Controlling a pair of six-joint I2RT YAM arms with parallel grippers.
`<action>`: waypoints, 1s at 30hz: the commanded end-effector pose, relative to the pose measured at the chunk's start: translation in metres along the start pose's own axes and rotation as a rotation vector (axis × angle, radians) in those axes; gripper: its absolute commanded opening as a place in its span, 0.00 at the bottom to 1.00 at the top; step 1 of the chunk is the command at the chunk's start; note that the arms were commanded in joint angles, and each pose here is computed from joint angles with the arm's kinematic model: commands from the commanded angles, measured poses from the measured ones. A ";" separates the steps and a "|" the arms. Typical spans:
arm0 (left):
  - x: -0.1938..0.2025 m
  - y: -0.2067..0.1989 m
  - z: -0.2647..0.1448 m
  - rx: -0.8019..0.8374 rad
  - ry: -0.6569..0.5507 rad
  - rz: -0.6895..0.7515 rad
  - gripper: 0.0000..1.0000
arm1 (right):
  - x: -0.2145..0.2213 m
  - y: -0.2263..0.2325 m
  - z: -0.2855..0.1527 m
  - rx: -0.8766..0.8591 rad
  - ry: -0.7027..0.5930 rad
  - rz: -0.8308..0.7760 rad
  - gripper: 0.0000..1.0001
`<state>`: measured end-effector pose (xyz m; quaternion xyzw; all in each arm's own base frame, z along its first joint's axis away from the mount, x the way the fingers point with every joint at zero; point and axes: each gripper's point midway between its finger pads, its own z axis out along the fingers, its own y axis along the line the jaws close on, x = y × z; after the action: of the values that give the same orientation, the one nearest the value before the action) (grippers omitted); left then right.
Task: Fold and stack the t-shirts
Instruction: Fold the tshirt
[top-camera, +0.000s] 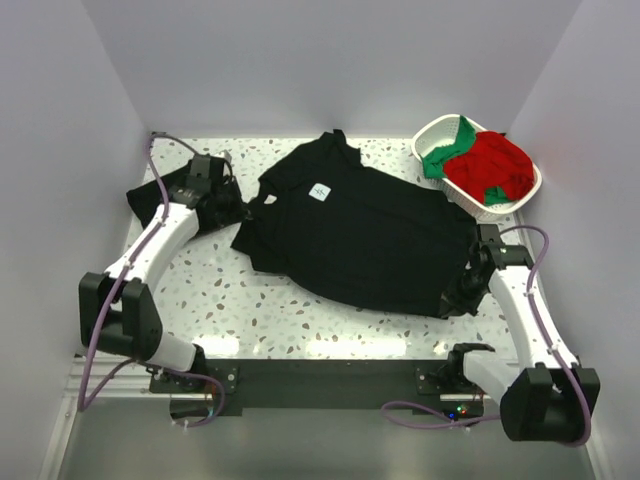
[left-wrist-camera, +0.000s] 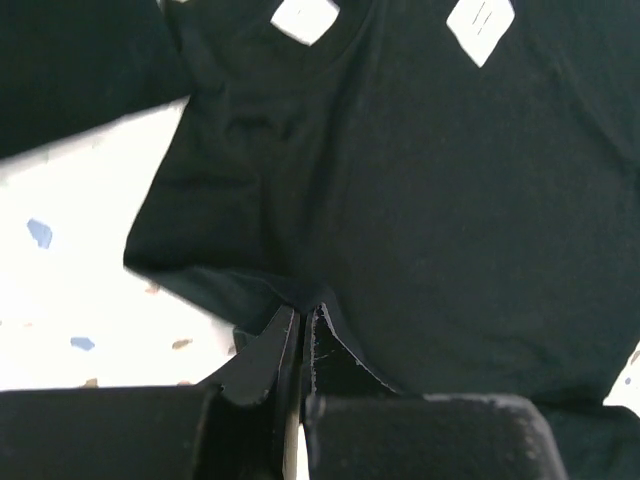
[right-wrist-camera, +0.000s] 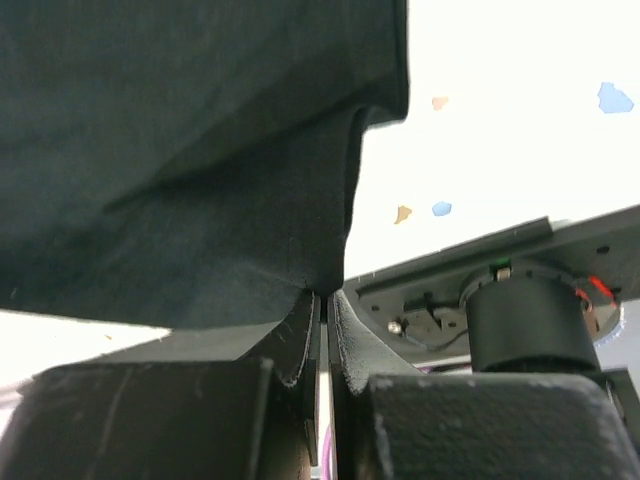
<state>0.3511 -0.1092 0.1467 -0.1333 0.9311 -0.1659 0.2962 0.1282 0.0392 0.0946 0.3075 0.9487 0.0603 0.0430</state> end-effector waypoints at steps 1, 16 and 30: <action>-0.033 -0.023 0.004 0.071 -0.063 0.074 0.00 | -0.033 0.005 0.003 -0.005 -0.083 0.007 0.00; -0.058 -0.057 0.052 0.155 -0.026 0.164 0.00 | -0.094 0.009 0.026 0.032 -0.050 0.000 0.00; -0.063 -0.081 0.109 0.175 0.031 0.250 0.00 | -0.125 0.016 0.053 0.045 -0.002 0.003 0.00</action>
<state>0.4599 -0.1696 0.1138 -0.0251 0.9384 -0.1956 0.2836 0.2234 -0.0100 0.0463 0.3181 0.9473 0.0367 0.0084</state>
